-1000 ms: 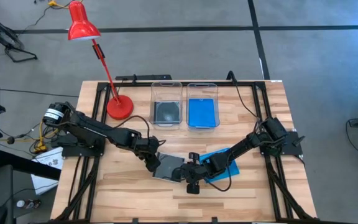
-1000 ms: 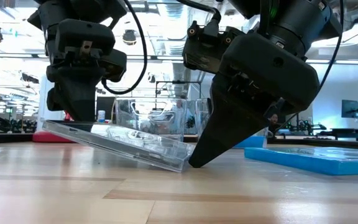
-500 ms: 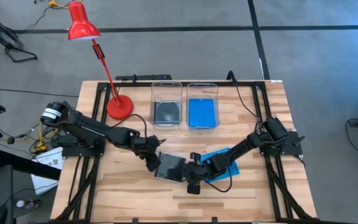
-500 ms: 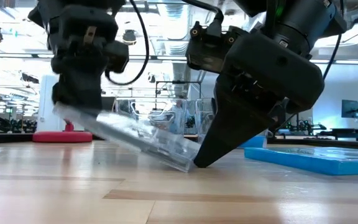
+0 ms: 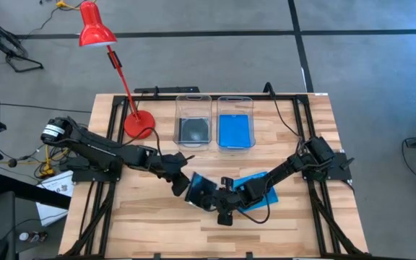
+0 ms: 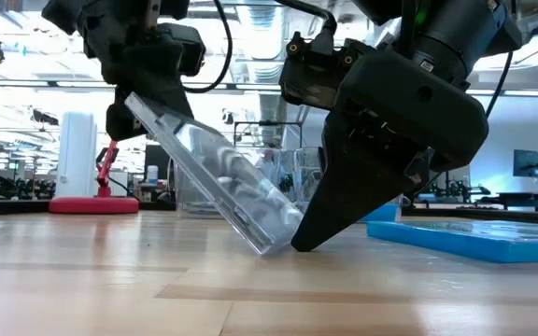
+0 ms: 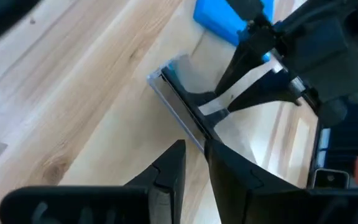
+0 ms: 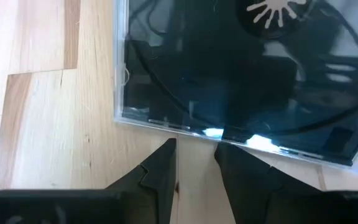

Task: Pick & place jewel cases by type
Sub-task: Put the black cd case into the left transparent bin

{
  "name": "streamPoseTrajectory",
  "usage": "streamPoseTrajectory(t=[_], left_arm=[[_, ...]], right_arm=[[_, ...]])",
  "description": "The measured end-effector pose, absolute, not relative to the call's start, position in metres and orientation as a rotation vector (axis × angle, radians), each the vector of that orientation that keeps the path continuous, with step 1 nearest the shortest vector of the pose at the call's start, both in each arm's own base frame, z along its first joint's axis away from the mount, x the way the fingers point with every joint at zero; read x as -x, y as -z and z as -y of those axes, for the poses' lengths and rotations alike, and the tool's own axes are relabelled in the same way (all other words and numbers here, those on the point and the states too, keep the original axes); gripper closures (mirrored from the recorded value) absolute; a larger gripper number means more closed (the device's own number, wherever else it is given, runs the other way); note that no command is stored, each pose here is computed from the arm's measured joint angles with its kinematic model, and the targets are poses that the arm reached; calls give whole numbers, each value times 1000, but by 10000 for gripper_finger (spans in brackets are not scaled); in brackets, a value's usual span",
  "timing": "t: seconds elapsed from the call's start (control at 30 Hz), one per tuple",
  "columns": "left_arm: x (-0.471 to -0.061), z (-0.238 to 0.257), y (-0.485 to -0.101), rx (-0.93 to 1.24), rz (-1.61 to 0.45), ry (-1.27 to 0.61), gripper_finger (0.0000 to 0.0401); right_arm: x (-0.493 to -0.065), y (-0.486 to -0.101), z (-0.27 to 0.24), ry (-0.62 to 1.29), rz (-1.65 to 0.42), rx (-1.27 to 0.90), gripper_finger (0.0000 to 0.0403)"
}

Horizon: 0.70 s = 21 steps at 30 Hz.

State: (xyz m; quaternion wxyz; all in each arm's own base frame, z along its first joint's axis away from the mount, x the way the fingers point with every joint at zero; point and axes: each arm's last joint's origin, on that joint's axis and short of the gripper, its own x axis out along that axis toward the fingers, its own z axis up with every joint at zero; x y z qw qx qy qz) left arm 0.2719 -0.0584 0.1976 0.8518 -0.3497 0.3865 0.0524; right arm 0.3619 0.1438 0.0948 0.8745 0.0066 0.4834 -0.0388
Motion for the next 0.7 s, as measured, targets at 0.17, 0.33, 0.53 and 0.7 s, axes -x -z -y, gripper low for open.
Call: streamPoseTrajectory(t=[0.17,0.33,0.53,0.7], left_arm=[[-271,61,-191,813,-755,-22,320],[-269,61,-185,845,-730,10,293],[-270,61,-186,848,-716,24,260],[-270,61,-185,849,-719,24,234]], right_arm=[[-362,-95,-144,81,-1009,-13,285],[-362,-95,-144,79,-1009,-12,285],[-362,-95,-144,79,-1008,-12,285],[-362,-95,-144,79,-1008,-12,285]])
